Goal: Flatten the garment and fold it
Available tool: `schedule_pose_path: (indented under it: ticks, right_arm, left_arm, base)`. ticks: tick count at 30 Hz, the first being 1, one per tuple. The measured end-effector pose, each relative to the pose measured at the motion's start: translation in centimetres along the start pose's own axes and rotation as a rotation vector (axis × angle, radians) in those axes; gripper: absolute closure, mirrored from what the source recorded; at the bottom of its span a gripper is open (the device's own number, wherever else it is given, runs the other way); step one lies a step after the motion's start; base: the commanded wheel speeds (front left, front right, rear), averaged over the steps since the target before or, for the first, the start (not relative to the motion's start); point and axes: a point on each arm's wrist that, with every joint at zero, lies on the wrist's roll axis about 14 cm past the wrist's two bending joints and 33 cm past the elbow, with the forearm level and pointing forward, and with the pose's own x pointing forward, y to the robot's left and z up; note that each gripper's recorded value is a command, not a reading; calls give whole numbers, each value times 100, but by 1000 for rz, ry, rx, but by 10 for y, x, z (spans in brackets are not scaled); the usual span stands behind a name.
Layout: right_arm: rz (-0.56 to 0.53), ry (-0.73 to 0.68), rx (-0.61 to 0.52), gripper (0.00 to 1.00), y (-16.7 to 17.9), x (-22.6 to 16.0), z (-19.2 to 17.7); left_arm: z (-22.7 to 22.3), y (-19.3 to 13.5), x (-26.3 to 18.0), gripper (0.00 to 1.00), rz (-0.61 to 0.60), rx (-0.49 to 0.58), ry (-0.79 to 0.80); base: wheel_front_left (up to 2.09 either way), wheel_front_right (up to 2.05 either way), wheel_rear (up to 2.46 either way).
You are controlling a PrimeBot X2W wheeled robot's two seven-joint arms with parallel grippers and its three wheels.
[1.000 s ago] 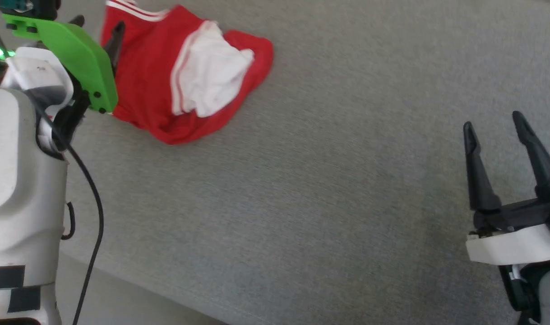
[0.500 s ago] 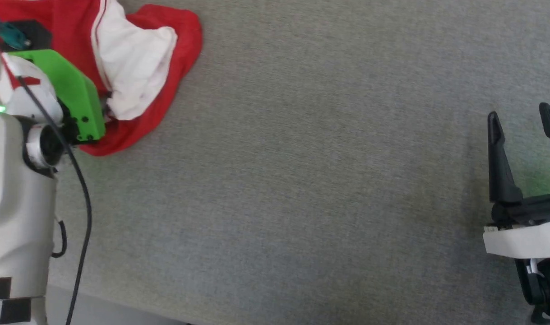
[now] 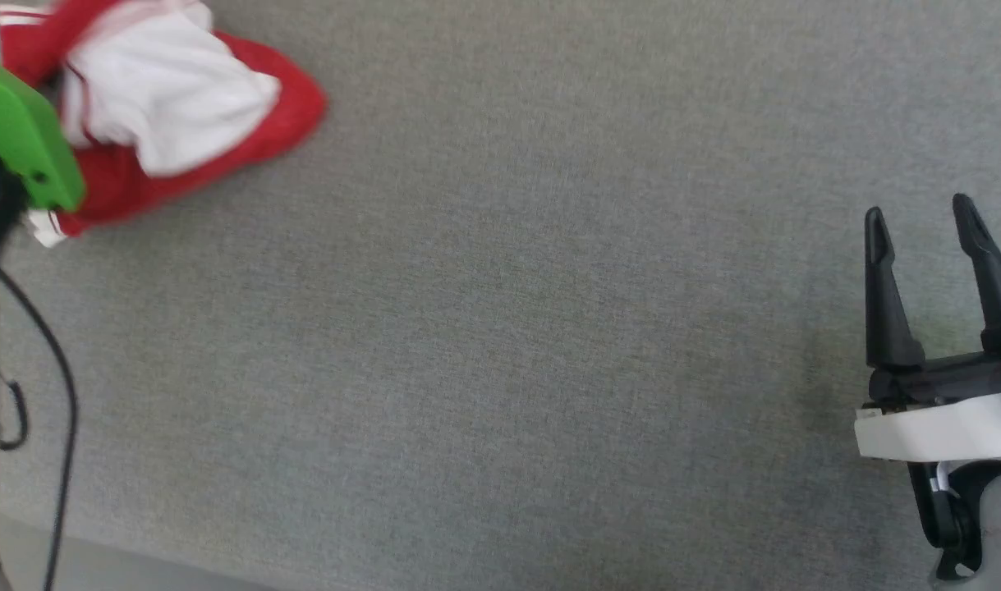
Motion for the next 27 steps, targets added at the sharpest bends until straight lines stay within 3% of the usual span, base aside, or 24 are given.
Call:
schedule_pose_path:
  ticks: [7,14,21,27]
  right_arm:
    - [-41,-68,-4,0,-4,-12,29]
    - [-78,-118,0,0,-5,-36,54]
    - [-140,-197,4,0,-20,-61,85]
    - [-227,-244,-13,0,-45,-87,104]
  left_arm:
    - [88,5,-48,100,-17,37,-277]
    - [158,-13,-114,100,-71,86,-474]
    - [201,-66,-176,100,-201,89,-615]
    - [218,-135,-210,100,-356,42,-684]
  base:
    - [0,0,0]
    - [0,0,0]
    - [0,0,0]
    - [0,0,0]
